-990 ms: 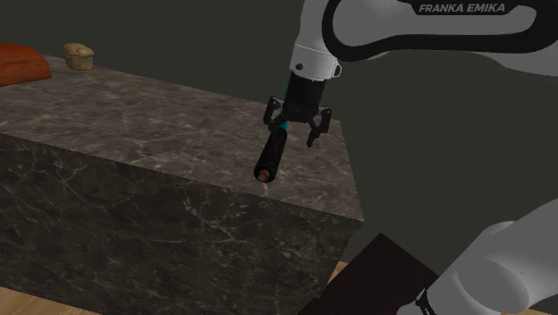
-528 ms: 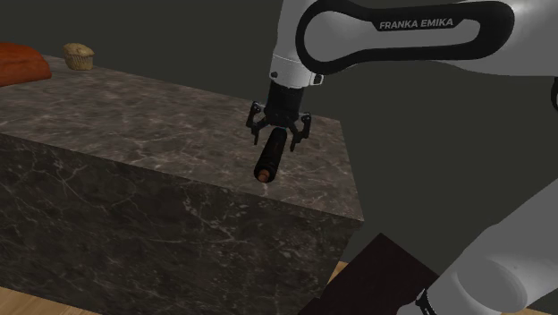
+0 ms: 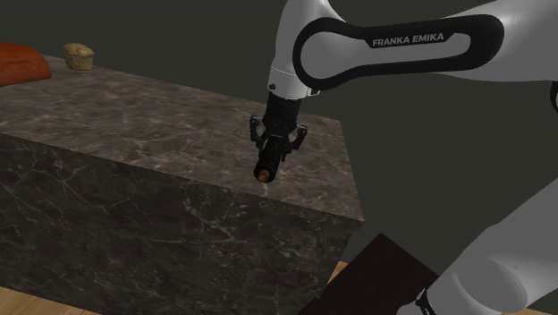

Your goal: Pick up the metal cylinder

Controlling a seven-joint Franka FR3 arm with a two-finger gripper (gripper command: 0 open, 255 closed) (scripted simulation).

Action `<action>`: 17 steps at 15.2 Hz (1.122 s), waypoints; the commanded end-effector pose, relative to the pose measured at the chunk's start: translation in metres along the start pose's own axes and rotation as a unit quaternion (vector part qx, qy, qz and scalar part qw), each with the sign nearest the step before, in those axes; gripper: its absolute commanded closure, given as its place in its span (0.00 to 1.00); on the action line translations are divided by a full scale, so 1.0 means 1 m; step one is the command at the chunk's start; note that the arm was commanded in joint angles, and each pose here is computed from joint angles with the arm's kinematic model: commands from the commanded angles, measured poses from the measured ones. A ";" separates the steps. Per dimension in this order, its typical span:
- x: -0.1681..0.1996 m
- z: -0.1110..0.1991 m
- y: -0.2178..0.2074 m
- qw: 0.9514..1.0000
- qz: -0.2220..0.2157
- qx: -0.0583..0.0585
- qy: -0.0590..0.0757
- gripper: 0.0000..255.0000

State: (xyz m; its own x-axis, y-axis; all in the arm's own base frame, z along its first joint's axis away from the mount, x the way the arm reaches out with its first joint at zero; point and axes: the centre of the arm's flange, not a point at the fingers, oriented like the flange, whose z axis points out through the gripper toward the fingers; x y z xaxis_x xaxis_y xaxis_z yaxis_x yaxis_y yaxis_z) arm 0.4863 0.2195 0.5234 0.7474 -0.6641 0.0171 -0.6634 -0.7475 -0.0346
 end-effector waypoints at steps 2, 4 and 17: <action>0.000 0.001 0.000 1.000 0.000 -0.001 0.000 1.00; 0.000 0.001 0.000 1.000 0.000 -0.001 0.000 1.00; 0.002 -0.052 -0.002 1.000 0.000 -0.001 0.000 1.00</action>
State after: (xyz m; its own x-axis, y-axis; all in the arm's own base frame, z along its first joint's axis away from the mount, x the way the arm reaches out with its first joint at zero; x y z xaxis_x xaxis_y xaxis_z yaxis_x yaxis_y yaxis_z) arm 0.4871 0.2190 0.5698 0.7477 -0.6639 0.0161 -0.6632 -0.7477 -0.0333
